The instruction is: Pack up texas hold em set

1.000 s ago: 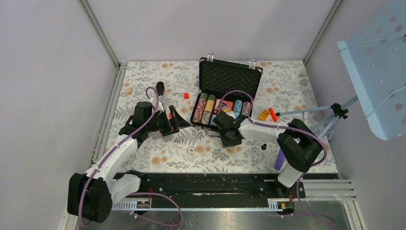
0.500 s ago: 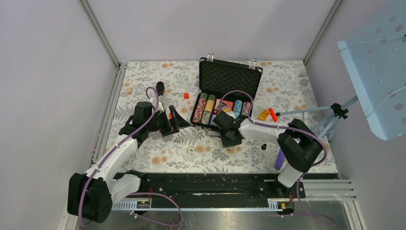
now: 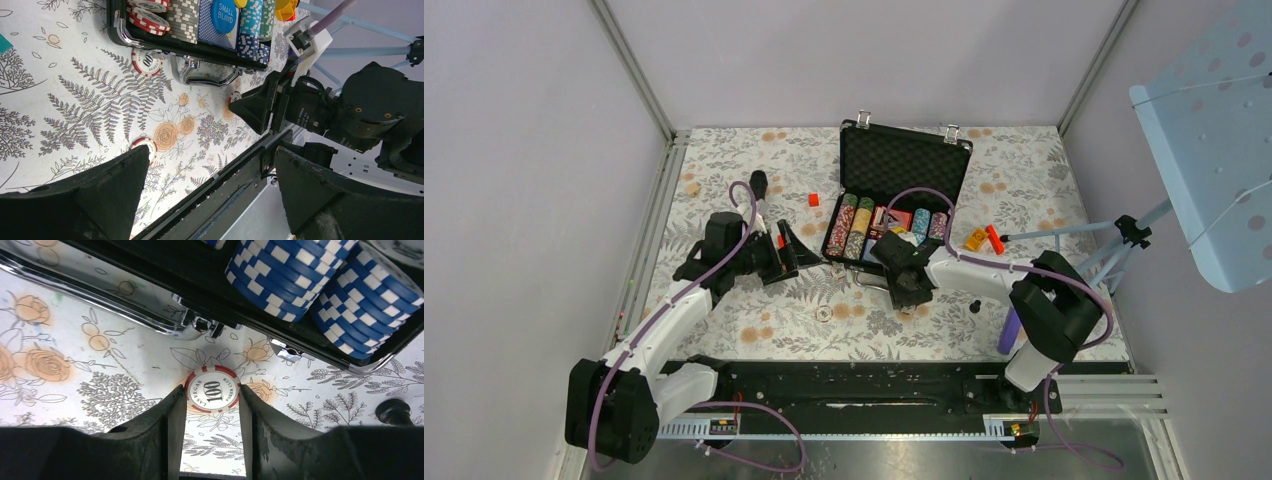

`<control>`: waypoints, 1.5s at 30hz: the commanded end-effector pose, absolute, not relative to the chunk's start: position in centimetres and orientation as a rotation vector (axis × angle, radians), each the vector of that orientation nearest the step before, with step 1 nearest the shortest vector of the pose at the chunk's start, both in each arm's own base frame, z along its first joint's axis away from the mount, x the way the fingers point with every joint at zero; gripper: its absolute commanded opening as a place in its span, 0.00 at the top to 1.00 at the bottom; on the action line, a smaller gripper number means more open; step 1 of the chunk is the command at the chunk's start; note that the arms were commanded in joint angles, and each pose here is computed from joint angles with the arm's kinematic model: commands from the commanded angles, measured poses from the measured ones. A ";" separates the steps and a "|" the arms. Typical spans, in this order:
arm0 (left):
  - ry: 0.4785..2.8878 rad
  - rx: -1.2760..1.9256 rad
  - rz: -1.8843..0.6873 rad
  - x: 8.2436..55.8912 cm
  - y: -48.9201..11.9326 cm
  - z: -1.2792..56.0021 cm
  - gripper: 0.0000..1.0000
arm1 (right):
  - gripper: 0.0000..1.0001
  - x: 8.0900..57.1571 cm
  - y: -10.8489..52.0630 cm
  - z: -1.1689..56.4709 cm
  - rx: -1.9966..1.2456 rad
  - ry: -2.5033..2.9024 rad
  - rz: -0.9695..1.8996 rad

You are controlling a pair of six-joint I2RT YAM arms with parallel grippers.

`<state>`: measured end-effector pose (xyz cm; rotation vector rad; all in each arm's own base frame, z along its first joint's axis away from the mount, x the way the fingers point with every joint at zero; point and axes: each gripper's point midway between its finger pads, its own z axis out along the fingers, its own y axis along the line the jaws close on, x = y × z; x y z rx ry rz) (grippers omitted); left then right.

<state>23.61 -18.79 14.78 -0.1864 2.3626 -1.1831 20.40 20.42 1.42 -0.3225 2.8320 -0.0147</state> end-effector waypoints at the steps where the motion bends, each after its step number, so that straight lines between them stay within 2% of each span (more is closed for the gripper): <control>1: 2.310 -0.143 -1.197 24.4 -19.0 16.4 0.05 | 0.55 21.6 21.0 4.5 -0.314 2.776 0.034; 13: 2.307 -0.144 -1.194 24.3 -18.9 16.4 0.06 | 0.54 22.9 21.6 7.1 -0.327 2.723 0.047; 19: 2.307 -0.143 -1.192 24.3 -18.9 16.5 0.05 | 0.54 23.2 19.6 6.8 -0.249 2.728 0.039; 25: 2.309 -0.142 -1.194 24.3 -18.9 16.4 0.05 | 0.50 24.2 14.8 6.9 -0.036 2.705 0.033; 33: 2.305 -0.141 -1.196 24.3 -19.0 16.5 0.06 | 0.36 26.9 7.6 6.0 0.348 2.723 -0.075; 42: 2.308 -0.139 -1.199 24.3 -19.0 16.4 0.05 | 0.34 28.9 4.3 3.0 0.669 2.749 -0.040; 45: 2.310 -0.140 -1.202 24.4 -19.0 16.4 0.05 | 0.37 29.4 3.9 2.9 0.707 2.734 -0.054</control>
